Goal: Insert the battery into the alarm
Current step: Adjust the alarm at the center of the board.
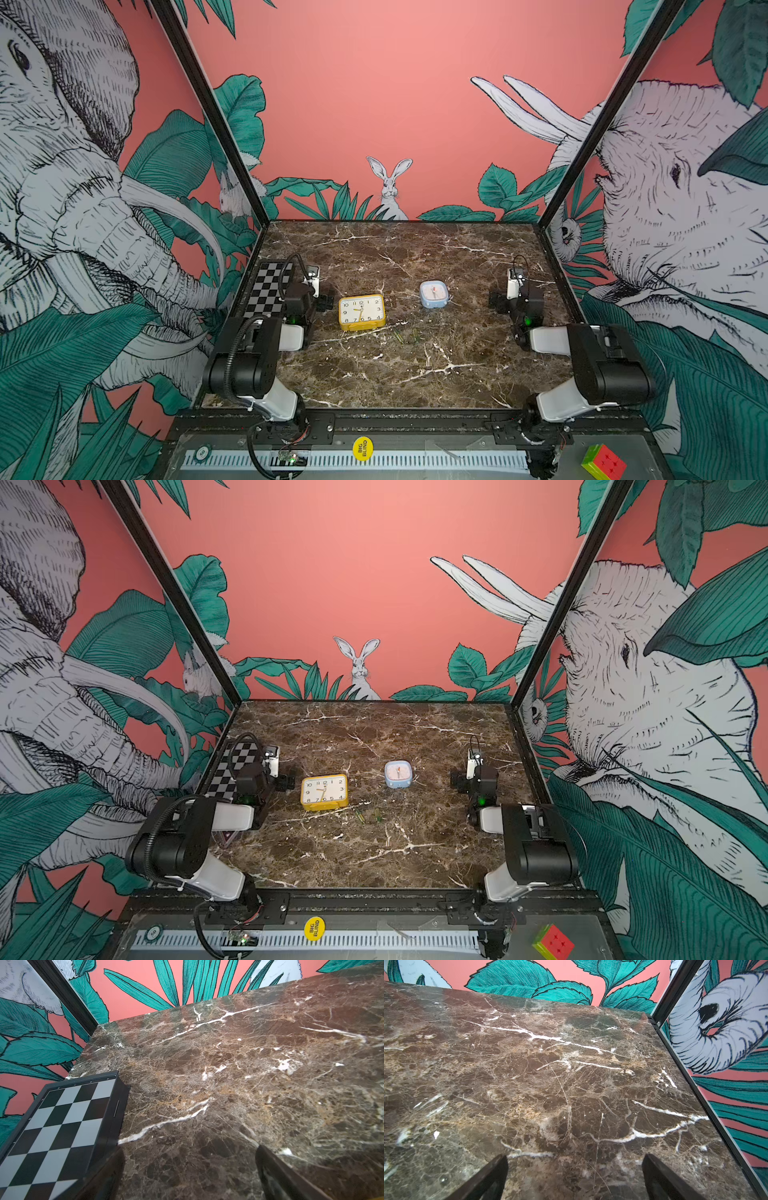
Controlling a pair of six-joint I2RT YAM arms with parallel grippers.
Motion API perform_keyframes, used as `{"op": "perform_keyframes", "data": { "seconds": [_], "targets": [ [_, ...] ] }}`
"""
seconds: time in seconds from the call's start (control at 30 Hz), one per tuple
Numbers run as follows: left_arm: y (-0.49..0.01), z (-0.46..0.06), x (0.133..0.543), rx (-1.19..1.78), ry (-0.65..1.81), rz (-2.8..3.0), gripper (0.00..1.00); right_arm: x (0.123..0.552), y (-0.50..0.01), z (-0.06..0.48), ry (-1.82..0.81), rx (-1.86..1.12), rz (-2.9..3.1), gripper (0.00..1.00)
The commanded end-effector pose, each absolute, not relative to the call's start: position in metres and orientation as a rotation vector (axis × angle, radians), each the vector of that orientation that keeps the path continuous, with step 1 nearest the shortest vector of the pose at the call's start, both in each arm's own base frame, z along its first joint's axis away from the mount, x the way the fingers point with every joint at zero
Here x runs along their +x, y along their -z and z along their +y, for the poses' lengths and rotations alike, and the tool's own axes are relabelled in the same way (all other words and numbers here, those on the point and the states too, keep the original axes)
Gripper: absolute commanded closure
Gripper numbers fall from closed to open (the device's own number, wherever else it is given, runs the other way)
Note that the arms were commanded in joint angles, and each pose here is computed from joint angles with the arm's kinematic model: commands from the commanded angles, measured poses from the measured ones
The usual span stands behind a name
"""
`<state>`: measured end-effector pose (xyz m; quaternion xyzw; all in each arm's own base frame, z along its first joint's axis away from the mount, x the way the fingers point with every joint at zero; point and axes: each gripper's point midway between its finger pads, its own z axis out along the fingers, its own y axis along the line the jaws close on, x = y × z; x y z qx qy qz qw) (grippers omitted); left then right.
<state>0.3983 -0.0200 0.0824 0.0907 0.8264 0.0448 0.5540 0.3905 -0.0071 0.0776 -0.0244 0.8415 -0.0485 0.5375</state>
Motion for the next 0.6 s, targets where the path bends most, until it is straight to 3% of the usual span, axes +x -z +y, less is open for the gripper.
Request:
{"op": "perform_keyframes", "data": {
  "seconds": [0.0, 0.57],
  "targets": [
    [-0.0965, -0.0204, 0.4022, 0.207, -0.096, 1.908, 0.01, 0.3974, -0.0899, -0.0073, 0.115, -0.054, 1.961, 0.01],
    [-0.0961, -0.0202, 0.4023, 0.205, -0.095, 1.909, 0.01, 0.3974, -0.0901, -0.0074, 0.115, -0.054, 1.96, 0.02]
  ]
}}
